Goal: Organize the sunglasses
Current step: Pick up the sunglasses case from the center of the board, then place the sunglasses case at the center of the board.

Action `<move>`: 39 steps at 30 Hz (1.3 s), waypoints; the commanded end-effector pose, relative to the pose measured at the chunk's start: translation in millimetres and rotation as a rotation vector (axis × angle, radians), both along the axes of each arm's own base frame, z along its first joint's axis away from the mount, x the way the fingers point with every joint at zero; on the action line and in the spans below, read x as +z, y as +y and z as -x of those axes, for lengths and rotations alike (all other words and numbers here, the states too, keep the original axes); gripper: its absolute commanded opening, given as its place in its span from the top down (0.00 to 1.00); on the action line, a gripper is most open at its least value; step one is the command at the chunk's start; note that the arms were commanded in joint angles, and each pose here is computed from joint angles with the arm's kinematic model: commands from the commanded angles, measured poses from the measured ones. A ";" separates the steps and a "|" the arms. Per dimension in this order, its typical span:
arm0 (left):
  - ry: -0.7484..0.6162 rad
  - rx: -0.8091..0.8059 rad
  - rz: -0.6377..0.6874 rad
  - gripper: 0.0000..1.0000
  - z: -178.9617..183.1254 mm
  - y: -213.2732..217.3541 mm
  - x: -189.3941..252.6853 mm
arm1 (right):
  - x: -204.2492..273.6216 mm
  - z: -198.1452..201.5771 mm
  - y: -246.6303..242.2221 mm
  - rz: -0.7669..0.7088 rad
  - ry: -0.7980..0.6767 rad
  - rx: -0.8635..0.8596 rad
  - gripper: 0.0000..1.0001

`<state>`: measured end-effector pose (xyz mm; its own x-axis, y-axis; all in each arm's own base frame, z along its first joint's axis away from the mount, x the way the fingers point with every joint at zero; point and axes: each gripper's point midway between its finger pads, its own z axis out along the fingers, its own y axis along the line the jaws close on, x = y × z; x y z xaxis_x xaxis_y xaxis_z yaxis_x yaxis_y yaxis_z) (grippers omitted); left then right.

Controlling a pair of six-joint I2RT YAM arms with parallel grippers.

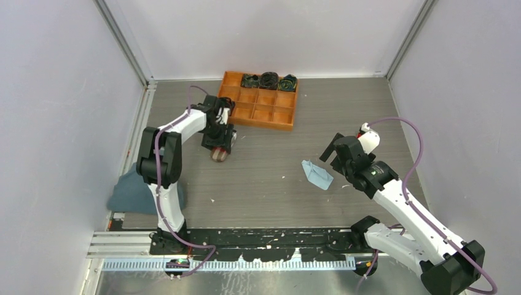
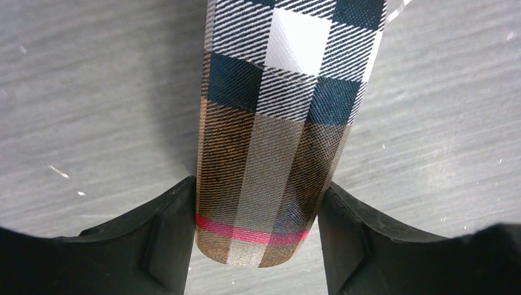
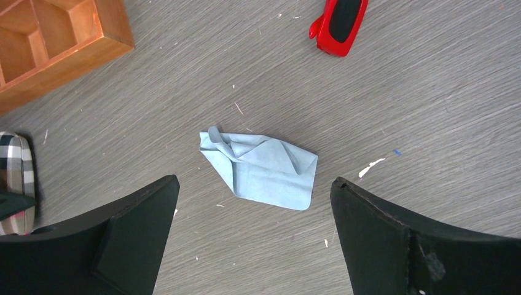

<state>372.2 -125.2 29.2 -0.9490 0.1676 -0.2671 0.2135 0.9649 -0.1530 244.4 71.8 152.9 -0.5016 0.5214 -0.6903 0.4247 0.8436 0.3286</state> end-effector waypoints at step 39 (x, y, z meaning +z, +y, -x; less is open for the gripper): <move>-0.274 0.131 0.149 0.00 157.1 -96.6 136.6 | -1.2 -0.6 60.5 -0.141 0.008 0.145 0.05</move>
